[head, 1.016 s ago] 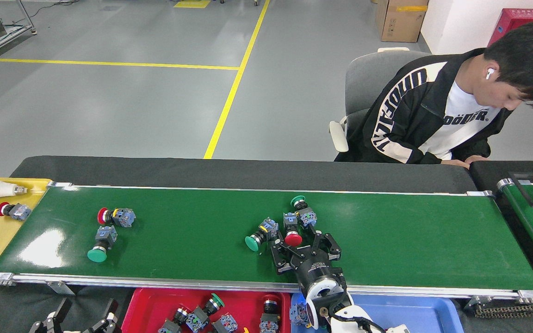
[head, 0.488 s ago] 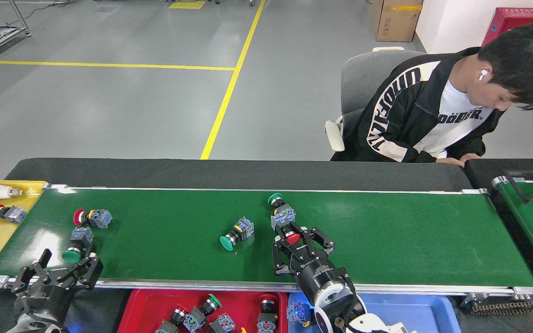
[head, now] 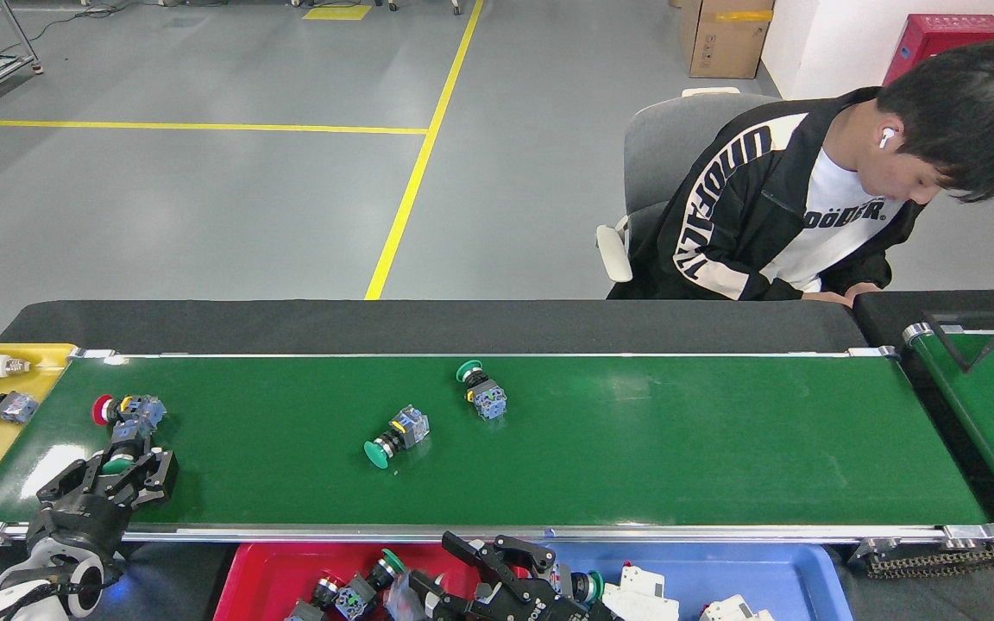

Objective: Pick switch part from conveyor to tray

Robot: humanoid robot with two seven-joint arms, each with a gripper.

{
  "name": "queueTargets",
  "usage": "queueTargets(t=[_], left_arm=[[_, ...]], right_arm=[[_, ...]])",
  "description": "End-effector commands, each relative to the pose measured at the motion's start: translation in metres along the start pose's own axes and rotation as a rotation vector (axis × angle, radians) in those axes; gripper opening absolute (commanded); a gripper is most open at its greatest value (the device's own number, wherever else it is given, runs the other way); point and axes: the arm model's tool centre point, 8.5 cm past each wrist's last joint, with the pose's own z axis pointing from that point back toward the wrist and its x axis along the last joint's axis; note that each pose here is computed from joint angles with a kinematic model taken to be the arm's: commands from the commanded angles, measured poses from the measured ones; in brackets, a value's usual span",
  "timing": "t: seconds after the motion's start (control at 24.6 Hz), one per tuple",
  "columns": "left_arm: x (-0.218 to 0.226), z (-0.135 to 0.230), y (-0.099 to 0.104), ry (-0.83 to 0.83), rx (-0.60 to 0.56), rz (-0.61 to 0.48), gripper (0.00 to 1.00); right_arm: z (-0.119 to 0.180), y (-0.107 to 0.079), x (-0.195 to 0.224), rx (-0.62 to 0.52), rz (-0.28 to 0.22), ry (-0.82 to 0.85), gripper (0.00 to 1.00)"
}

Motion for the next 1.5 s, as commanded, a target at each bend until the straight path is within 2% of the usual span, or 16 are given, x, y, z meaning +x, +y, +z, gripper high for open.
queueTargets(t=[0.0,0.12,0.24,0.37,0.45,0.53,0.57,0.65,0.69,0.77,0.89,1.06,1.18,1.26,1.46], left_arm=[[0.007,0.005,0.016,-0.031,0.070,-0.001,0.05],[0.031,0.045,0.020,-0.122,0.151,-0.031,0.06],[0.075,0.109,0.011,-0.313,0.208,-0.057,0.08],[0.132,0.156,0.002,-0.542,0.224,-0.058,0.09],[0.162,0.176,-0.006,-0.661,0.203,-0.064,0.11],[0.186,0.184,-0.016,-0.749,0.167,-0.092,0.16],[0.193,0.186,-0.021,-0.773,0.152,-0.114,0.26],[0.198,0.188,-0.021,-0.778,0.166,-0.105,0.60],[0.198,0.188,-0.020,-0.777,0.173,-0.105,0.67],[0.196,0.188,-0.019,-0.771,0.176,-0.102,1.00],[0.179,0.184,-0.013,-0.682,0.201,-0.080,1.00],[0.131,0.184,-0.016,-0.356,0.215,0.040,1.00],[0.088,0.191,-0.026,-0.127,0.144,0.100,1.00],[0.076,0.196,-0.031,-0.086,0.136,0.123,1.00],[0.076,0.191,-0.025,-0.083,0.151,0.121,1.00]], right_arm=[[-0.005,-0.020,-0.015,-0.047,0.013,0.074,0.98],[0.003,-0.044,-0.062,-0.100,0.028,0.285,0.98],[0.033,-0.068,-0.118,-0.164,0.027,0.539,0.98],[0.080,-0.084,-0.165,-0.201,0.050,0.720,0.98],[0.124,-0.096,-0.193,-0.217,0.099,0.831,0.98],[0.168,-0.096,-0.207,-0.203,0.133,0.917,0.98],[0.189,-0.091,-0.207,-0.206,0.145,0.949,0.98],[0.223,-0.076,-0.193,-0.200,0.174,0.986,0.98],[0.233,-0.068,-0.187,-0.188,0.180,0.993,0.98],[0.249,-0.048,-0.177,-0.144,0.170,1.003,0.99],[0.258,-0.033,-0.166,-0.110,0.140,0.953,0.99],[0.264,-0.033,-0.163,-0.128,0.115,0.909,0.99],[0.261,-0.031,-0.160,-0.142,0.106,0.908,0.99],[0.258,-0.028,-0.158,-0.156,0.085,0.917,0.99],[0.256,-0.027,-0.157,-0.160,0.078,0.920,0.99]])
